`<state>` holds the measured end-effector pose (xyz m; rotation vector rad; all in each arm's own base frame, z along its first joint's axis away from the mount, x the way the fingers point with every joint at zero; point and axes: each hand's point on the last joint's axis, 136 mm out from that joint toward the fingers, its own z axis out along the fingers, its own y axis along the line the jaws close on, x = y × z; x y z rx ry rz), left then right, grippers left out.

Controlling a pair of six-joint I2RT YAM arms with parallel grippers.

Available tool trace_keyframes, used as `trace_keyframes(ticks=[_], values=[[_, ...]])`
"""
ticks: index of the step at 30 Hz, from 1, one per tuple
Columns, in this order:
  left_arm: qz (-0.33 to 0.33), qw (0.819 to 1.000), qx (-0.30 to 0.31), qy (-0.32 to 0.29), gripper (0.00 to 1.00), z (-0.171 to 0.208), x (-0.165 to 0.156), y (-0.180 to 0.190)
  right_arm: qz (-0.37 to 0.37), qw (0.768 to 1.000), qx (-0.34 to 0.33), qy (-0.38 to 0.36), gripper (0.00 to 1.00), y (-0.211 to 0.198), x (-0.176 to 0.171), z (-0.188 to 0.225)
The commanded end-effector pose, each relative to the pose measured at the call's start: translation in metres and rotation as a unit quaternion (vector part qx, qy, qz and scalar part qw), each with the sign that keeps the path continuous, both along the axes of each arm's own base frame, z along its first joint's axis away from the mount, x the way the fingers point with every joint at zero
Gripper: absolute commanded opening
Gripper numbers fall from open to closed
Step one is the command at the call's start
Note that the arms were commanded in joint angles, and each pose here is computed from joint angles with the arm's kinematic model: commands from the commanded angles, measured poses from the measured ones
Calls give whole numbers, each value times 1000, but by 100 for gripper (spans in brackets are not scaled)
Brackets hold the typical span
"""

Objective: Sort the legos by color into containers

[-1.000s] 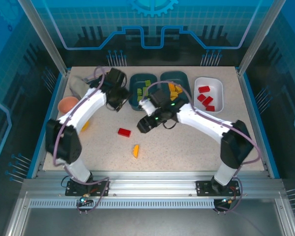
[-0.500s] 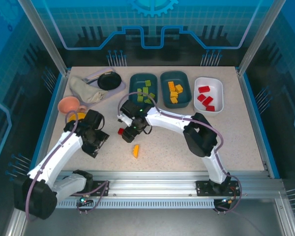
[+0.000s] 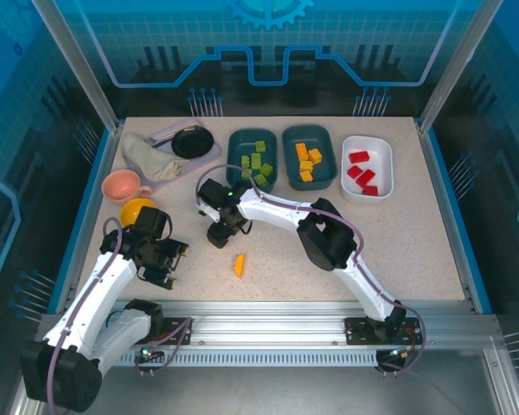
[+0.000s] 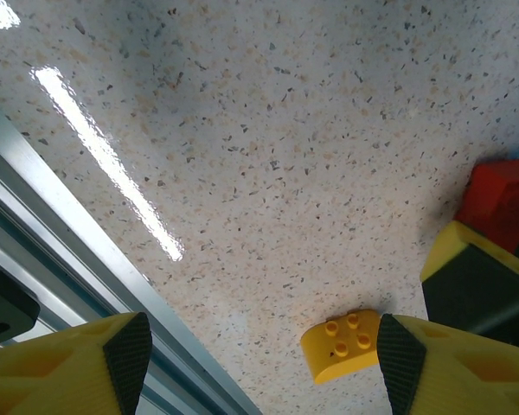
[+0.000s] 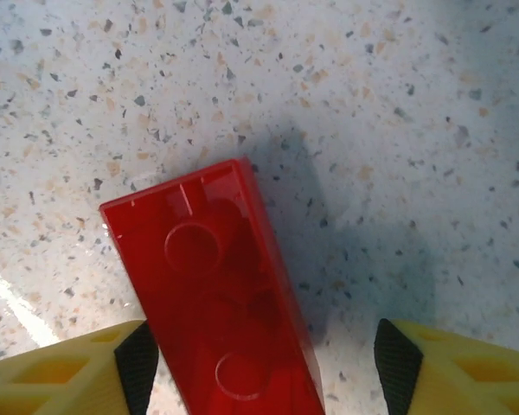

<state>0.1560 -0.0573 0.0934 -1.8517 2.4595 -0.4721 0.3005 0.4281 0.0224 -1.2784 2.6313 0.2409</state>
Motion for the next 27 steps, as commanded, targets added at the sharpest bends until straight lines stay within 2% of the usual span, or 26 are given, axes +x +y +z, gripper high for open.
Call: trace_keyframes(ticks=[1,8,12,15,18,22,27], values=[[-6,1000,-13,1,73,3,0,-3,-2,1000,-18,3,63,3,-7,-5],[-14,1000,-19,-10,73,4,6,-6,-11,1000,-21,1,42,4,-5,-6],[-20,999,-24,-24,73,4,13,-9,-17,1000,-19,-9,26,3,-2,3],[-35,997,-36,-50,73,8,26,-15,-29,999,-5,-23,21,1,5,22],[-62,992,-51,-94,73,19,50,-25,-56,997,19,-49,20,-10,21,59],[-133,977,-55,-155,73,43,93,-51,-133,987,42,-77,20,-65,53,107],[-255,944,-48,-205,73,73,143,-111,-273,958,38,-84,20,-178,91,136]])
